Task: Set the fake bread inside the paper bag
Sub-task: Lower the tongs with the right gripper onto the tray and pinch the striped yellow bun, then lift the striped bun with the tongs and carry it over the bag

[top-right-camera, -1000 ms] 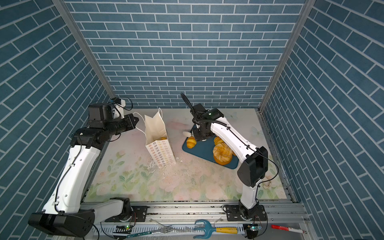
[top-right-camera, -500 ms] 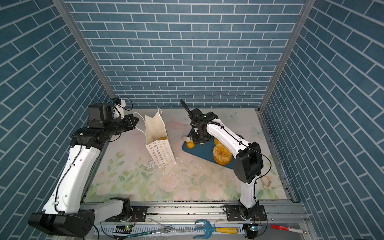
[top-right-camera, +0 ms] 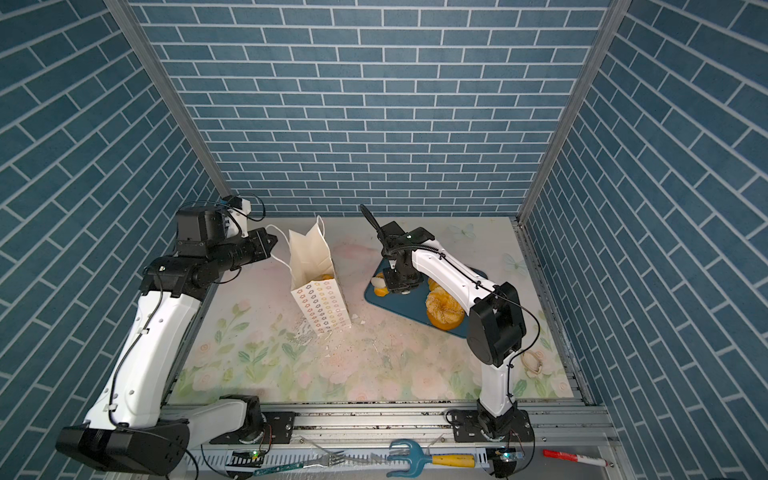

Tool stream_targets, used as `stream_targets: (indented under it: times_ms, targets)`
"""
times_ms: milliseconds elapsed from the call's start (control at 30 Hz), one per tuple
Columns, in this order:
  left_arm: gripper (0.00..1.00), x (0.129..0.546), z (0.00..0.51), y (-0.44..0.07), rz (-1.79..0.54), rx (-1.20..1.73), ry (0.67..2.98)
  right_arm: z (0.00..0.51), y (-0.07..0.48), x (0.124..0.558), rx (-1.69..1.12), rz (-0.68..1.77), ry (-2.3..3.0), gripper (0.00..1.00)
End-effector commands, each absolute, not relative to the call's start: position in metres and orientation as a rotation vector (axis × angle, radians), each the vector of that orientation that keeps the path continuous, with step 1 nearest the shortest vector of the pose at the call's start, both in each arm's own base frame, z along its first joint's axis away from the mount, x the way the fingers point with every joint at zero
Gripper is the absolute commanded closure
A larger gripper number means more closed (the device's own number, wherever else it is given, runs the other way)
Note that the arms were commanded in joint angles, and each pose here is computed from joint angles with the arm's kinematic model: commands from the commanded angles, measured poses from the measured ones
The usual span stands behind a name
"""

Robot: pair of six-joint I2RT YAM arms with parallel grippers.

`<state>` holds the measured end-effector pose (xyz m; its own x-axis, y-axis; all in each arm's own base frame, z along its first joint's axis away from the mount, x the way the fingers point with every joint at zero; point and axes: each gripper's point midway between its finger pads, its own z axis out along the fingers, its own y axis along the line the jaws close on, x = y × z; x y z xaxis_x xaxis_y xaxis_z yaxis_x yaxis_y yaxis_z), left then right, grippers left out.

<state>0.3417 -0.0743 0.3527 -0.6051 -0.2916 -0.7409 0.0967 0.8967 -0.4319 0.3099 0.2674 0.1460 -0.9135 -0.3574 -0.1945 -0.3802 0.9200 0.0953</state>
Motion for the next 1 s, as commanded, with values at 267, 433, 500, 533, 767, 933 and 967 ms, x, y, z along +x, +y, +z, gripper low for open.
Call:
stream_targets:
  times_ms: [267,433,500,533,767,933,967]
  targets:
    - [1.0,0.334,0.353,-0.07,-0.526,-0.14,2.151,0.233,0.238,0.313,-0.48,0.136,2.698,0.72]
    - [1.0,0.334,0.352,-0.07,-0.53,-0.141,2.149,0.302,0.228,0.318,-0.457,0.166,2.496,0.72]
    - [1.0,0.334,0.353,-0.071,-0.53,-0.14,2.147,0.335,0.229,0.318,-0.458,0.214,2.396,0.72]
    - [1.0,0.334,0.352,-0.07,-0.529,-0.142,2.149,0.352,0.229,0.318,-0.458,0.244,2.345,0.72]
    - [1.0,0.333,0.353,-0.07,-0.532,-0.149,2.142,0.449,0.261,0.293,-0.631,0.395,1.996,0.72]
    - [1.0,0.332,0.353,-0.07,-0.531,-0.152,2.14,0.484,0.304,0.265,-0.808,0.469,1.816,0.72]
    - [1.0,0.332,0.353,-0.069,-0.53,-0.153,2.141,0.487,0.311,0.26,-0.839,0.479,1.794,0.72]
